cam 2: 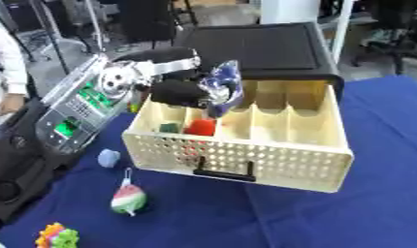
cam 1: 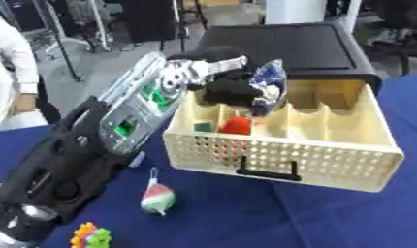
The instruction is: Pick up objects from table and place into drawer.
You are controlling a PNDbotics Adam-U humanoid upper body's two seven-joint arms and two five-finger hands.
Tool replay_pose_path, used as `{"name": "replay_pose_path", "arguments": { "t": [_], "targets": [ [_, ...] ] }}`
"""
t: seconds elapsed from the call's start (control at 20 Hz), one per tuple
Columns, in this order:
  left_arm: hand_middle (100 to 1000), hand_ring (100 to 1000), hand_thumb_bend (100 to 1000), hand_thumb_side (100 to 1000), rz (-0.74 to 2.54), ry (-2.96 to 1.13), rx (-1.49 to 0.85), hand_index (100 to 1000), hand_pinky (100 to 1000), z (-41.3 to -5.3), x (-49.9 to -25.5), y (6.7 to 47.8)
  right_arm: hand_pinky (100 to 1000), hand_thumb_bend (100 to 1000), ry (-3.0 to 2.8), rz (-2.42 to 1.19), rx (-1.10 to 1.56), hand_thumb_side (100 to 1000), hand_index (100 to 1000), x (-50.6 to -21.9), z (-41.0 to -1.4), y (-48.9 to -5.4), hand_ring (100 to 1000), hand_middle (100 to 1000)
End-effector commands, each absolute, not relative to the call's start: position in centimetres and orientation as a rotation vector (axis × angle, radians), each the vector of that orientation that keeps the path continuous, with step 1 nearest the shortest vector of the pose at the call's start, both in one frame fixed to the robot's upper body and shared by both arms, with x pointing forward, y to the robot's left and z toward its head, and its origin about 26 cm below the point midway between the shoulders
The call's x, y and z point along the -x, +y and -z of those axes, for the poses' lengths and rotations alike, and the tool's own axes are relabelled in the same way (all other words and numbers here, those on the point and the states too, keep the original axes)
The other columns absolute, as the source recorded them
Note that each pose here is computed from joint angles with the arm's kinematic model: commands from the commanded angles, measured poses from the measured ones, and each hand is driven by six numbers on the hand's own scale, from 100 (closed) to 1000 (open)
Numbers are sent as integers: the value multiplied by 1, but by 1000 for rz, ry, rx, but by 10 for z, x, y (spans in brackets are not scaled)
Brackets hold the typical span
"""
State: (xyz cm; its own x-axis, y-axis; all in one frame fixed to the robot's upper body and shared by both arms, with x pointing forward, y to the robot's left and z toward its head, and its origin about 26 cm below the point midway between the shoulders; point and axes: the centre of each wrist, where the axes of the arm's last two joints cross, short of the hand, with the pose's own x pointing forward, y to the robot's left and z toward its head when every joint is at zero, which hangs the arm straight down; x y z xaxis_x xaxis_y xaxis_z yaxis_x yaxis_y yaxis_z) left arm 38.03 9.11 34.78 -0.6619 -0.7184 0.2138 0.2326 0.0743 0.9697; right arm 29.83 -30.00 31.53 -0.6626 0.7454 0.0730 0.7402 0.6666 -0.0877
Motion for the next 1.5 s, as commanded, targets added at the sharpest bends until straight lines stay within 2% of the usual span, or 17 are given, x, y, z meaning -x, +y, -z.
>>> {"name": "replay_pose_path", "arguments": {
  "t": [0.05, 0.15, 0.45, 0.9, 1.15, 1.2, 1.25, 1.5],
  "targets": [
    [550, 570, 208, 964, 1711, -1664, -495, 732, 358, -365, -372, 93, 322, 124, -2787, -67, 1246, 746, 706, -296, -322, -301, 522, 465],
    [581, 593, 262, 960, 1730, -1660, -494, 767, 373, -367, -369, 93, 323, 125, -2785, -65, 1246, 744, 705, -296, -322, -301, 522, 465],
    [636, 638, 284, 894, 1768, -1604, -533, 797, 397, -368, -368, 95, 326, 126, -2783, -63, 1244, 741, 704, -296, -322, -300, 522, 466],
    [626, 630, 237, 850, 1755, -1618, -576, 793, 390, -372, -363, 95, 325, 131, -2779, -54, 1243, 749, 704, -296, -321, -300, 523, 464],
    [594, 610, 148, 788, 1681, -1774, -617, 783, 373, -391, -347, 102, 323, 132, -2771, -50, 1248, 751, 704, -296, -319, -301, 523, 462],
    [598, 607, 100, 1000, 1654, -1822, -641, 783, 372, -398, -342, 106, 323, 148, -2769, -49, 1250, 759, 704, -296, -318, -301, 523, 462],
    [585, 606, 135, 773, 1623, -1871, -670, 785, 372, -404, -336, 111, 323, 132, -2767, -49, 1253, 752, 704, -296, -318, -302, 523, 463],
    [598, 620, 201, 670, 1442, -2079, -891, 797, 388, -434, -307, 148, 329, 133, -2747, -46, 1289, 751, 706, -295, -315, -307, 526, 467]
  ]
}}
